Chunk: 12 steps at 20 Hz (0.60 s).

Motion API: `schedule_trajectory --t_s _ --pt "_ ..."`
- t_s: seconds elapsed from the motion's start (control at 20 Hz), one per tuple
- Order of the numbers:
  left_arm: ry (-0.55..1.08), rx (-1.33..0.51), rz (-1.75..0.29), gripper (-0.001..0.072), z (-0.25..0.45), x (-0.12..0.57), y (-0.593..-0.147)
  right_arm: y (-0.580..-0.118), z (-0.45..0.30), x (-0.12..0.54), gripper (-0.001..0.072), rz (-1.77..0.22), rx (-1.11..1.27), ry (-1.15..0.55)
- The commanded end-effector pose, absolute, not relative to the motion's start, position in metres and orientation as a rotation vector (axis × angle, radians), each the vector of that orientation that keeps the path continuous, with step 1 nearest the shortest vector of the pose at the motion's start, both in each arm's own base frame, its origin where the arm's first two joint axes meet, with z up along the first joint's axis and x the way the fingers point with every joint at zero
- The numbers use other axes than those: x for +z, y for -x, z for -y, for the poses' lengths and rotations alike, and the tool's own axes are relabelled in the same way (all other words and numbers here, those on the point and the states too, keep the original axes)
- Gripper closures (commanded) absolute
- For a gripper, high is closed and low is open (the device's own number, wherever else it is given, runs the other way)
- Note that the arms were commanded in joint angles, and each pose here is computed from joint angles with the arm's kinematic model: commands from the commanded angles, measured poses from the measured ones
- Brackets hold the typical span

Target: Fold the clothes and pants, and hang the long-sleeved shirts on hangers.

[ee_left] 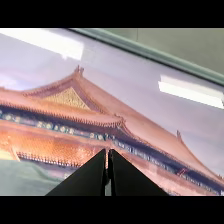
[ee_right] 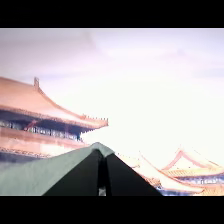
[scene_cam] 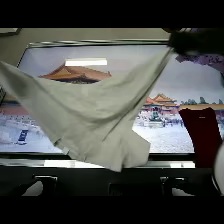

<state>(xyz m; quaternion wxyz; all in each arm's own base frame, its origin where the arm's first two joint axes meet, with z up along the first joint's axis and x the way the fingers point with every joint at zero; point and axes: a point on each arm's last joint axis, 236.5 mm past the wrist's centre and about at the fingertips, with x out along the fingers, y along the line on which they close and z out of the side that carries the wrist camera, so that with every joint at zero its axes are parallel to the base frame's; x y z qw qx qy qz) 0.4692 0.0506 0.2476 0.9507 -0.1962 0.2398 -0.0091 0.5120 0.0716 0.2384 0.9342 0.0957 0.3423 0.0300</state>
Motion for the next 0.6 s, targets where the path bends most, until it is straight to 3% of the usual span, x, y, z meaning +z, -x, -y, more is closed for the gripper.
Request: schedule_trajectory --t_s 0.0,0.25,0.3,0.4,0.45,0.55 --pt "0.432 -0.047 -0.655 0.0693 -0.027 0.126 -0.542 -0.551 -0.089 0.103 0.068 -0.966 0.042 -0.253" --pt "0.575 -0.036 -0.867 0.0663 0.009 0.034 -0.55 -0.556 -0.099 0.049 0.068 -1.074 0.044 -0.289" --pt "0.589 -0.033 -0.886 0.0536 0.008 0.035 -0.545 -0.555 -0.099 0.05 0.068 -1.073 0.044 -0.288" --pt "0.612 -0.037 -0.916 0.0074 -0.001 0.05 -0.528 -0.55 -0.096 0.054 0.068 -1.082 0.04 -0.273" --pt "0.622 -0.035 -0.936 0.0021 -0.007 0.061 -0.514 -0.547 -0.096 0.057 0.068 -1.087 0.044 -0.264" --pt "0.642 -0.028 -0.991 0.0021 -0.019 0.087 -0.477 -0.539 -0.095 0.065 0.068 -1.098 0.054 -0.244"
